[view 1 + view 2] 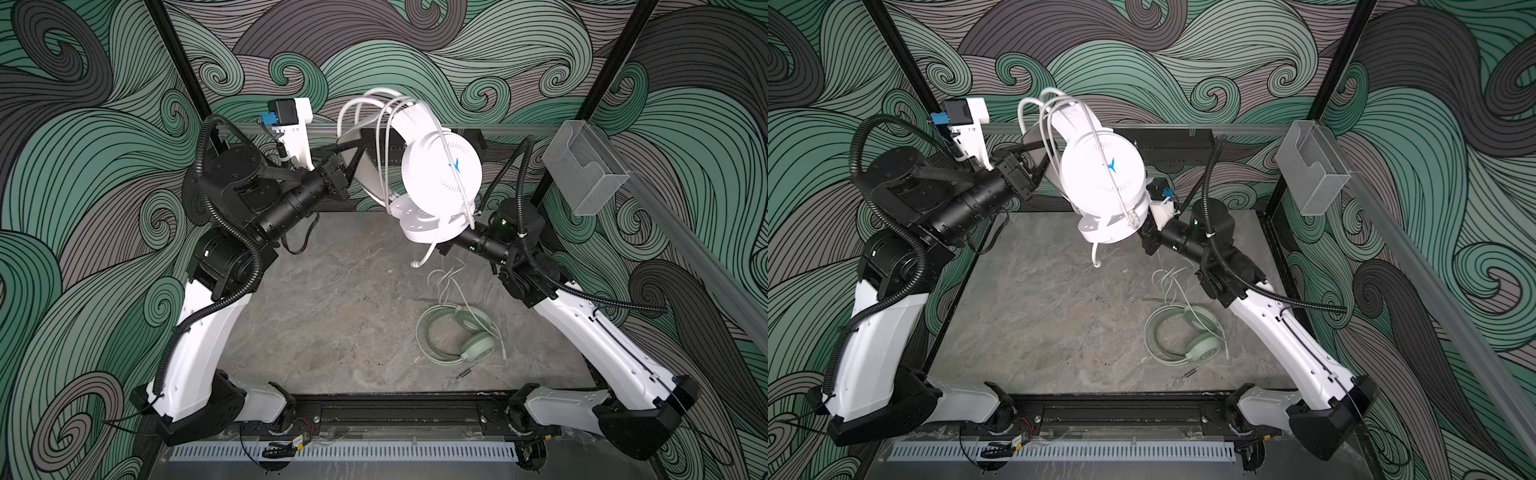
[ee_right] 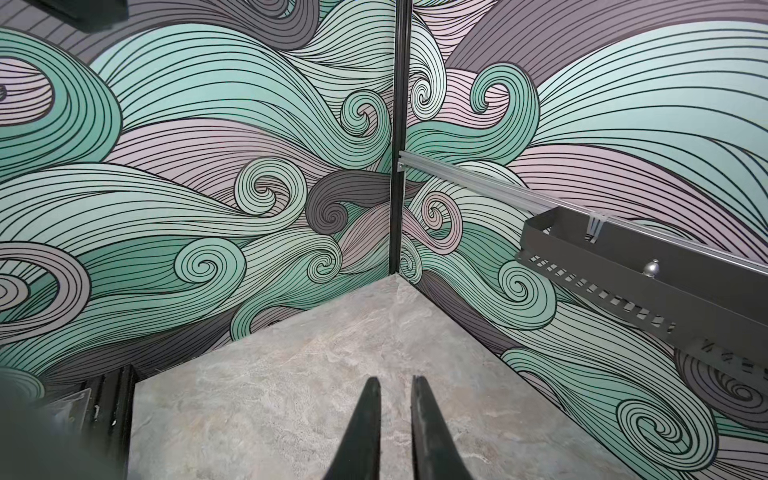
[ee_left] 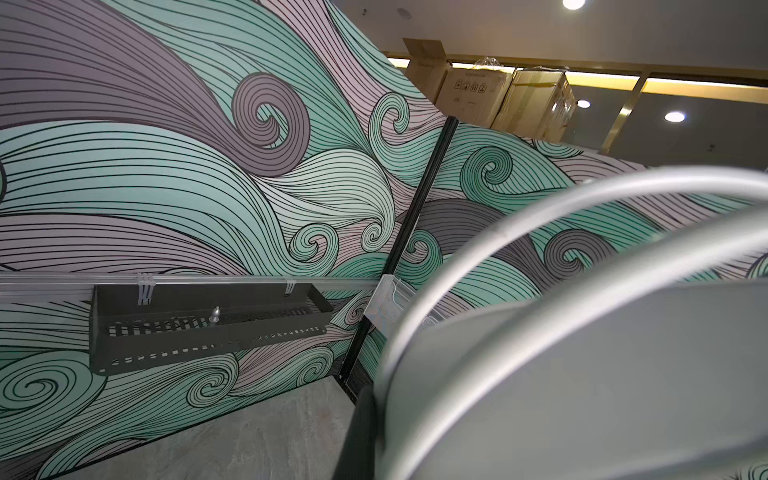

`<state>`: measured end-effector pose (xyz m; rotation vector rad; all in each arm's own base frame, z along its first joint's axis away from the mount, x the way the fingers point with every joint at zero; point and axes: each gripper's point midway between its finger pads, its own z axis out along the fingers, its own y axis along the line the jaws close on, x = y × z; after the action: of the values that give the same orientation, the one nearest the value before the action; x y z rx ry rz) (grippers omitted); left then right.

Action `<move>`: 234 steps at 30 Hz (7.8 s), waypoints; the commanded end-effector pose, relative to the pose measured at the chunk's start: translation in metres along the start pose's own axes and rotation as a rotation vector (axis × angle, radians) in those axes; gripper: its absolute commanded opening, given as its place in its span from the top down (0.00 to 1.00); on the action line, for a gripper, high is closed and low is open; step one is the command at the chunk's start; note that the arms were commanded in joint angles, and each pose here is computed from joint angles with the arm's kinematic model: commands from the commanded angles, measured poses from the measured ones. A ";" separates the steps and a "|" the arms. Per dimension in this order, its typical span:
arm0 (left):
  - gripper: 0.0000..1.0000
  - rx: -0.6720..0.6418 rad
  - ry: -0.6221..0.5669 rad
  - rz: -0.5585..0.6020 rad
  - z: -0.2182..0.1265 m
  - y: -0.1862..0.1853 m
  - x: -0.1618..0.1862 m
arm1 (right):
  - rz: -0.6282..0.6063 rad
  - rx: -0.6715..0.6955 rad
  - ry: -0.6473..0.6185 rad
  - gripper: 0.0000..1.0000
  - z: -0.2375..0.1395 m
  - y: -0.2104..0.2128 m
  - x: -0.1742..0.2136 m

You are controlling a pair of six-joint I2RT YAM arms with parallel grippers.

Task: Wrap the headphones

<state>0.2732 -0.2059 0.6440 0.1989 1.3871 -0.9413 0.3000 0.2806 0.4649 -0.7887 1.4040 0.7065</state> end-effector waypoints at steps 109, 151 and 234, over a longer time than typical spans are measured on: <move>1.00 -0.776 0.423 0.562 0.069 0.233 0.206 | -0.084 0.069 0.341 1.00 -0.018 0.038 0.042; 1.00 -0.787 0.596 0.525 0.012 0.203 0.251 | -0.188 -0.107 0.286 1.00 -0.014 0.102 0.024; 1.00 -0.151 0.403 0.339 -0.030 0.051 0.121 | -0.128 0.264 0.221 0.86 -0.028 -0.045 0.011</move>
<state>0.2896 -0.2123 0.4568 0.5917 1.8454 -0.3846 0.3234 0.2220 0.4268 -0.8016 1.6750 0.2280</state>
